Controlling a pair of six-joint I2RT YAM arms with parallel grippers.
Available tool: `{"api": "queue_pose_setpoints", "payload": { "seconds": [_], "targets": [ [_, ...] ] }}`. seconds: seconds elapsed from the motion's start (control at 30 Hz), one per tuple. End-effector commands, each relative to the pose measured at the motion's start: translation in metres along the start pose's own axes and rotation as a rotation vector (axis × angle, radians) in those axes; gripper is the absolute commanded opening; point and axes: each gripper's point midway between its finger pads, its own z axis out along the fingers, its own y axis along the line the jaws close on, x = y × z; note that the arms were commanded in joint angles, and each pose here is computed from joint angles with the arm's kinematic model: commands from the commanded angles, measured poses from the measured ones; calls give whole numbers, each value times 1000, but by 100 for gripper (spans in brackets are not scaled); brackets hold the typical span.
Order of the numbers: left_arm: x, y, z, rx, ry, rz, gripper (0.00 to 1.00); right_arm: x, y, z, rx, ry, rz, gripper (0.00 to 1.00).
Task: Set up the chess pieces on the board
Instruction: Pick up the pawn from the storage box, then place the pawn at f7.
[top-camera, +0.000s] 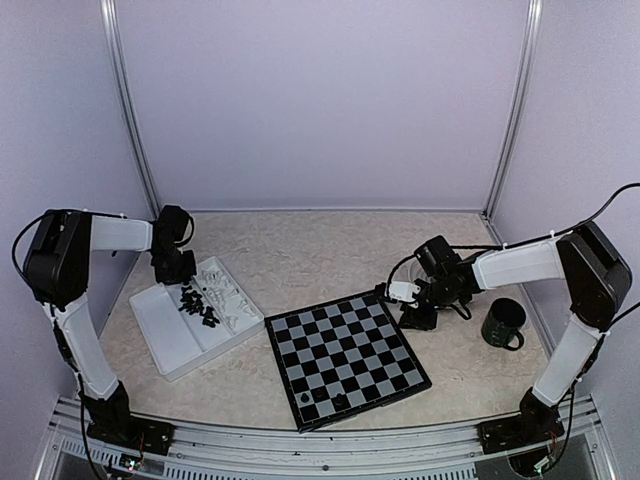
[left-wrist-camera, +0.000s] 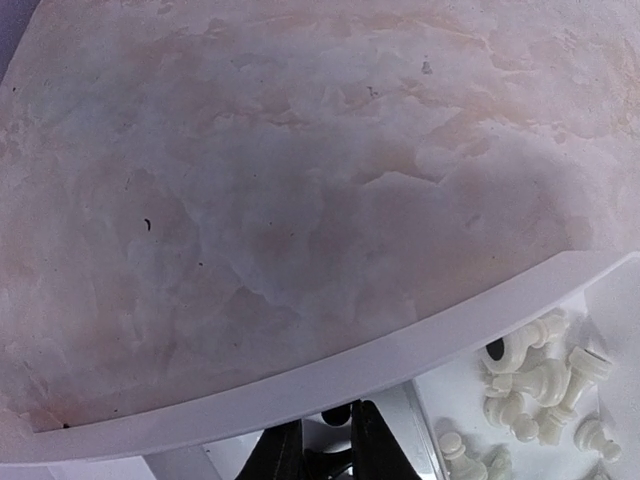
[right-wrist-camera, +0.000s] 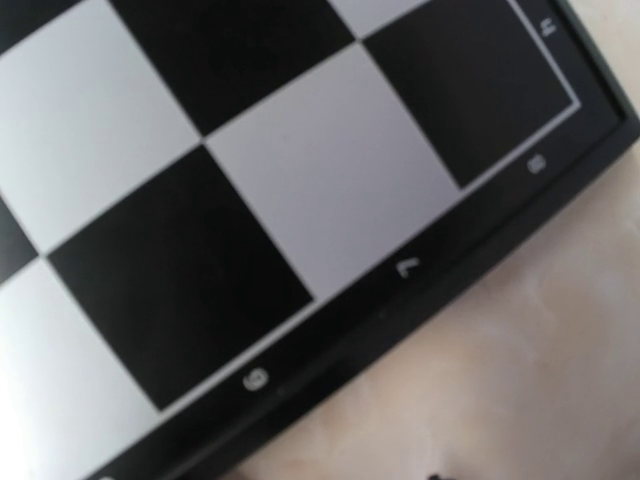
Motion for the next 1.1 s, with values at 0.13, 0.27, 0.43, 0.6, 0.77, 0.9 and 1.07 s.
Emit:
{"api": "queue_pose_setpoints", "payload": {
  "seconds": [0.13,0.27,0.43,0.6,0.77,0.9,1.07],
  "targets": [
    [-9,5,12,-16,-27,-17,16,13,22,6,-61,48,-15,45],
    [-9,4,14,-8,-36,-19,13,12,22,5,-60,45,-19,45],
    [-7,2,12,0,-36,-12,7,13,22,5,-62,47,-19,45],
    [-1,-3,-14,2,-43,19,4,14,22,5,-60,53,-19,45],
    [-3,-14,-61,42,-95,62,4,14,23,6,-64,51,-17,45],
    [-5,-43,-108,145,-145,130,3,14,25,8,-76,57,-19,45],
    [30,-120,-165,333,-161,346,2,12,23,7,-62,55,-18,45]
  ]
}}
